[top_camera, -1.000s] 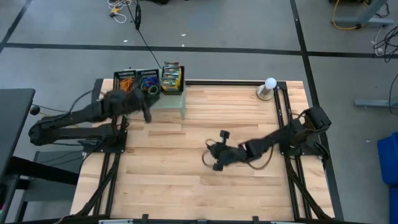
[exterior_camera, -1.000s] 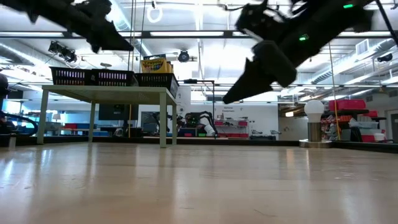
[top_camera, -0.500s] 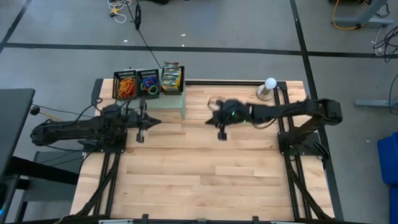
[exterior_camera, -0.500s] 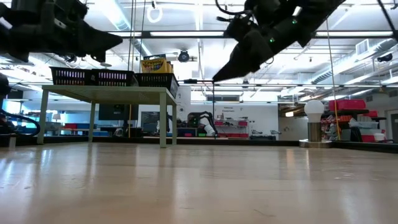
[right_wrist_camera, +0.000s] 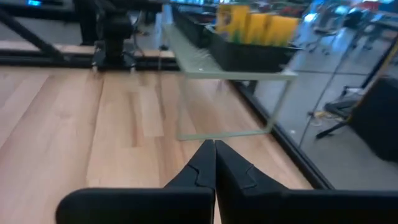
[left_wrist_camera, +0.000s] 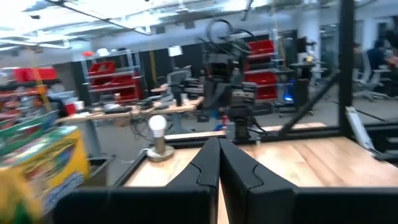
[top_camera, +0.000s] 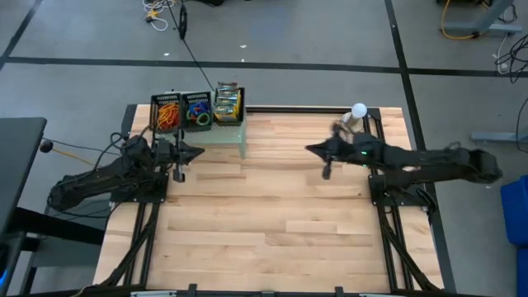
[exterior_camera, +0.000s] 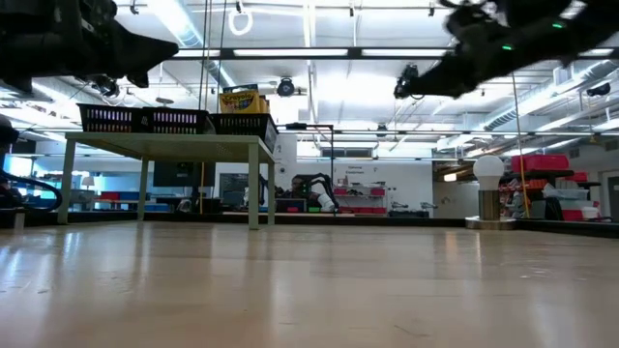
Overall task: Pick & Place Office Desk Supplies
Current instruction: Return to Home Position
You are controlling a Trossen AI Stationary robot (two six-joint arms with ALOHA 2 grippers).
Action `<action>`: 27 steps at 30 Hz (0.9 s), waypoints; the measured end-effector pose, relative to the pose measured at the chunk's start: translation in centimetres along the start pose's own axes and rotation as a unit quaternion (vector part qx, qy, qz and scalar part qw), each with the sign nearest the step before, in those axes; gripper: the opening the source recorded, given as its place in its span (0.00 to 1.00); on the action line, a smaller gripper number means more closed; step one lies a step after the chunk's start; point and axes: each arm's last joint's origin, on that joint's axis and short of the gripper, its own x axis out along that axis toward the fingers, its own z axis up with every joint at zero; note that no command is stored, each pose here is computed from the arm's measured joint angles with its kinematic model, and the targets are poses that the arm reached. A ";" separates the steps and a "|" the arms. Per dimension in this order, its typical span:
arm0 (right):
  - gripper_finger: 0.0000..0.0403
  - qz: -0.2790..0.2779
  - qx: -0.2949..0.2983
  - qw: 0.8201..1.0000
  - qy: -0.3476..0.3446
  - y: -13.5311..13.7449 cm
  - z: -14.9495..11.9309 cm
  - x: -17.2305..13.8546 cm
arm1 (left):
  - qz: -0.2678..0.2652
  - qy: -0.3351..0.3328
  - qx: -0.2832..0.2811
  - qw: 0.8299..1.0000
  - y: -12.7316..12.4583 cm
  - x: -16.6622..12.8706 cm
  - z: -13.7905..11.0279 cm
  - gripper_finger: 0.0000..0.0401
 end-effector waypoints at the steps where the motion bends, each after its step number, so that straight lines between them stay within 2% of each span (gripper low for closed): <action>1: 0.00 -0.009 0.004 1.000 -0.008 -0.1 -0.6 -1.0 | 0.008 -0.002 -0.002 1.000 0.1 -0.1 0.0 0.02; 8: 0.00 -0.024 0.039 0.995 -0.089 -0.4 -5.0 -6.6 | 0.019 -0.003 -0.008 1.000 0.1 -0.9 -1.7 0.02; 12: 0.00 -0.029 0.055 0.989 -0.134 -0.1 -7.4 -8.1 | -0.002 -0.031 -0.007 0.999 -0.1 -1.5 -1.5 0.02; 16: 0.00 -0.035 0.059 0.983 -0.171 0.1 -9.2 -8.9 | 0.002 -0.026 -0.017 1.000 0.0 -1.5 -1.6 0.02; 20: 0.00 -0.045 0.068 0.983 -0.164 0.1 -9.4 -9.2 | 0.010 -0.023 -0.036 0.999 0.0 -1.4 -2.4 0.02; 23: 0.00 -0.058 0.073 0.982 -0.163 0.0 -9.5 -9.2 | 0.045 -0.011 -0.059 0.997 0.2 -1.4 -2.9 0.02; 27: 0.01 -0.082 0.096 0.982 -0.142 -0.1 -9.9 -9.0 | 0.082 -0.011 -0.060 0.995 0.2 -1.4 -2.9 0.02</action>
